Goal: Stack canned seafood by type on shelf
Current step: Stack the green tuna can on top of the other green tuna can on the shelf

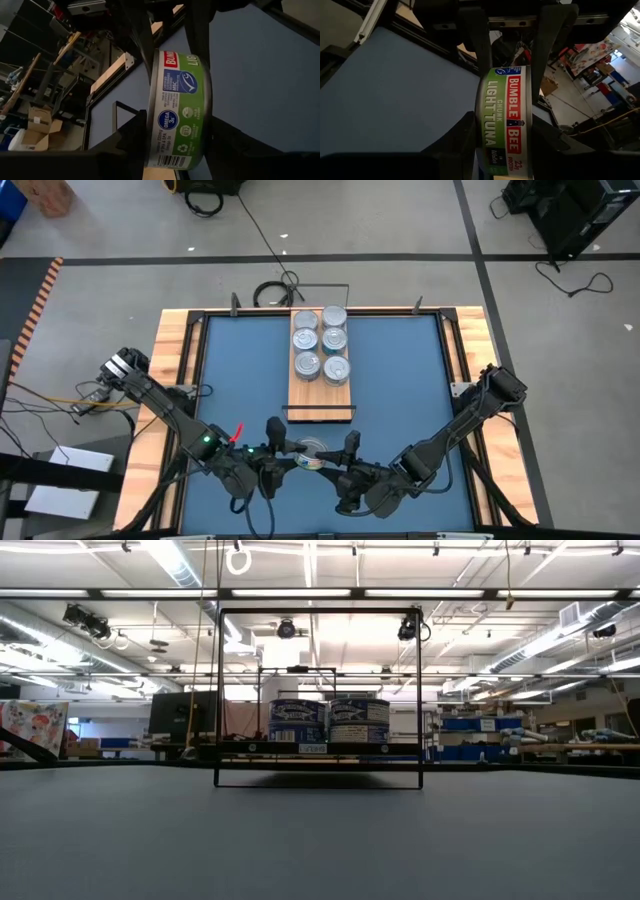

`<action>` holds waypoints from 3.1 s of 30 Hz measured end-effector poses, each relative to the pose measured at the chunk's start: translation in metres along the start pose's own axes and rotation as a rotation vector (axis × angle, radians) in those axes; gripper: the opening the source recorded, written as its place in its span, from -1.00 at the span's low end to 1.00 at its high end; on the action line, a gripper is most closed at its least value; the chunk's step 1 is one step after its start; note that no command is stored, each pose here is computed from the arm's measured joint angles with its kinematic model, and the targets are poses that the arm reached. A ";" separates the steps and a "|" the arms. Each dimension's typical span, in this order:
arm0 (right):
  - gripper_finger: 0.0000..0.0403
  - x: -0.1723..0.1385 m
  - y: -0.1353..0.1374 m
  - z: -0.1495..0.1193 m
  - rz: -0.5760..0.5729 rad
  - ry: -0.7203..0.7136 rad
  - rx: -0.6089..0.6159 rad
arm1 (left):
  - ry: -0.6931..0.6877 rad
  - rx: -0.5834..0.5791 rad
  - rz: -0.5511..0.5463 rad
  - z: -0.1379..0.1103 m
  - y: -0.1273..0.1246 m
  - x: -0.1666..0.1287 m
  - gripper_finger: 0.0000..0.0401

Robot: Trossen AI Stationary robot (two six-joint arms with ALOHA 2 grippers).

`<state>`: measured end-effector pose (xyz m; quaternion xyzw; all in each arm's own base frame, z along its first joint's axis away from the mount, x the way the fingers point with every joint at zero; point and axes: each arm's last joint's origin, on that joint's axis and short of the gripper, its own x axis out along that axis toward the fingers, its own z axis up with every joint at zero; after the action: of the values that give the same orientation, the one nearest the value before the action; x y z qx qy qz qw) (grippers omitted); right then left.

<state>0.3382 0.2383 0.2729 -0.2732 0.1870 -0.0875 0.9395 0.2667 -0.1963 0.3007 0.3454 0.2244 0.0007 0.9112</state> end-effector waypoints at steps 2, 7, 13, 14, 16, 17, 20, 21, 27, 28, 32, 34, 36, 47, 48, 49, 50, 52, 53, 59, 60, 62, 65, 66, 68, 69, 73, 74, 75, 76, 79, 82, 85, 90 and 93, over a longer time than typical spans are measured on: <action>-0.33 0.000 0.000 0.000 0.000 0.000 0.000 | 0.001 0.001 0.000 0.000 0.000 0.000 -0.19; -0.14 0.000 0.000 0.000 -0.018 0.004 -0.004 | 0.005 0.022 0.022 0.000 0.001 0.000 -0.26; 0.17 -0.005 0.002 0.000 -0.073 0.014 -0.005 | 0.079 0.106 0.122 -0.005 0.004 -0.002 -0.26; 0.19 -0.006 0.003 0.000 -0.078 0.013 -0.005 | 0.094 0.112 0.146 -0.007 0.006 -0.003 -0.26; 0.22 -0.011 0.006 0.001 -0.076 0.008 -0.013 | 0.122 0.111 0.222 -0.008 0.015 -0.006 -0.26; 0.21 -0.012 0.007 0.001 -0.078 0.008 -0.017 | 0.136 0.108 0.267 -0.009 0.019 -0.009 -0.26; 0.16 -0.015 0.009 0.000 -0.095 0.014 -0.019 | 0.190 0.121 0.357 -0.014 0.036 -0.018 -0.26; 0.13 -0.015 0.009 -0.001 -0.097 0.022 -0.024 | 0.198 0.113 0.367 -0.016 0.043 -0.020 -0.26; -0.27 -0.007 0.003 -0.014 -0.106 0.106 -0.022 | 0.315 0.094 0.446 -0.037 0.091 -0.025 -0.26; -0.37 -0.006 0.001 -0.017 -0.107 0.130 -0.024 | 0.336 0.095 0.450 -0.042 0.099 -0.024 -0.26; -0.86 0.004 -0.016 -0.026 -0.047 0.211 0.010 | 0.377 0.088 0.427 -0.062 0.128 -0.017 -0.26; -0.94 0.008 -0.027 -0.026 0.004 0.229 0.036 | 0.366 0.068 0.417 -0.072 0.143 -0.013 -0.26; -0.94 0.010 -0.040 -0.026 0.043 0.243 0.049 | 0.363 0.068 0.407 -0.085 0.156 -0.011 -0.26; -0.99 0.007 -0.122 -0.052 0.020 0.296 0.082 | 0.404 0.123 0.419 -0.164 0.221 0.019 -0.26; -0.99 0.006 -0.128 -0.057 0.010 0.301 0.089 | 0.413 0.132 0.420 -0.173 0.225 0.023 -0.26; -0.99 0.003 -0.132 -0.062 0.001 0.304 0.096 | 0.403 0.133 0.420 -0.180 0.229 0.026 -0.26; -0.99 0.002 -0.137 -0.066 -0.008 0.300 0.107 | 0.391 0.132 0.418 -0.186 0.233 0.029 -0.26; -0.99 -0.002 -0.144 -0.074 -0.014 0.286 0.129 | 0.375 0.126 0.404 -0.196 0.237 0.037 -0.26; -0.99 -0.004 -0.147 -0.079 -0.018 0.284 0.137 | 0.373 0.123 0.403 -0.201 0.240 0.042 -0.26; -1.00 -0.013 -0.159 -0.098 -0.035 0.241 0.193 | 0.434 0.137 0.354 -0.233 0.243 0.076 -0.26; -1.00 -0.014 -0.159 -0.101 -0.037 0.243 0.194 | 0.443 0.140 0.354 -0.238 0.243 0.082 -0.26; -1.00 -0.015 -0.160 -0.107 -0.044 0.240 0.202 | 0.454 0.149 0.366 -0.248 0.245 0.093 -0.26; -1.00 -0.016 -0.160 -0.115 -0.051 0.246 0.216 | 0.454 0.168 0.371 -0.259 0.247 0.104 -0.26; -1.00 -0.016 -0.159 -0.117 -0.052 0.247 0.224 | 0.459 0.166 0.361 -0.263 0.246 0.107 -0.26; -1.00 -0.017 -0.158 -0.122 -0.052 0.257 0.227 | 0.480 0.164 0.338 -0.271 0.242 0.114 -0.26; -1.00 -0.016 -0.157 -0.123 -0.051 0.261 0.227 | 0.491 0.163 0.324 -0.274 0.241 0.117 -0.26; -1.00 -0.016 -0.156 -0.125 -0.051 0.264 0.241 | 0.505 0.179 0.308 -0.282 0.239 0.124 -0.26; -1.00 -0.016 -0.156 -0.125 -0.052 0.264 0.245 | 0.512 0.182 0.304 -0.284 0.238 0.126 -0.26; -1.00 -0.016 -0.156 -0.125 -0.053 0.263 0.247 | 0.517 0.182 0.301 -0.286 0.237 0.128 -0.26; -1.00 -0.016 -0.156 -0.125 -0.053 0.264 0.246 | 0.524 0.181 0.295 -0.288 0.236 0.129 -0.26; -1.00 -0.016 -0.156 -0.125 -0.053 0.262 0.250 | 0.533 0.179 0.293 -0.291 0.236 0.130 -0.26; -1.00 -0.016 -0.156 -0.124 -0.052 0.260 0.254 | 0.556 0.183 0.273 -0.295 0.234 0.131 -0.25; -1.00 -0.016 -0.156 -0.124 -0.044 0.255 0.258 | 0.574 0.196 0.257 -0.296 0.233 0.131 -0.15; -1.00 -0.016 -0.156 -0.124 -0.038 0.253 0.259 | 0.598 0.193 0.242 -0.298 0.231 0.131 -0.07; -1.00 -0.016 -0.156 -0.124 -0.037 0.252 0.259 | 0.607 0.196 0.239 -0.298 0.231 0.131 -0.06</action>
<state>0.2644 0.0530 0.2663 -0.1400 0.2854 -0.1619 0.9342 0.2977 0.1875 0.1952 0.4393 0.4423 0.1890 0.7587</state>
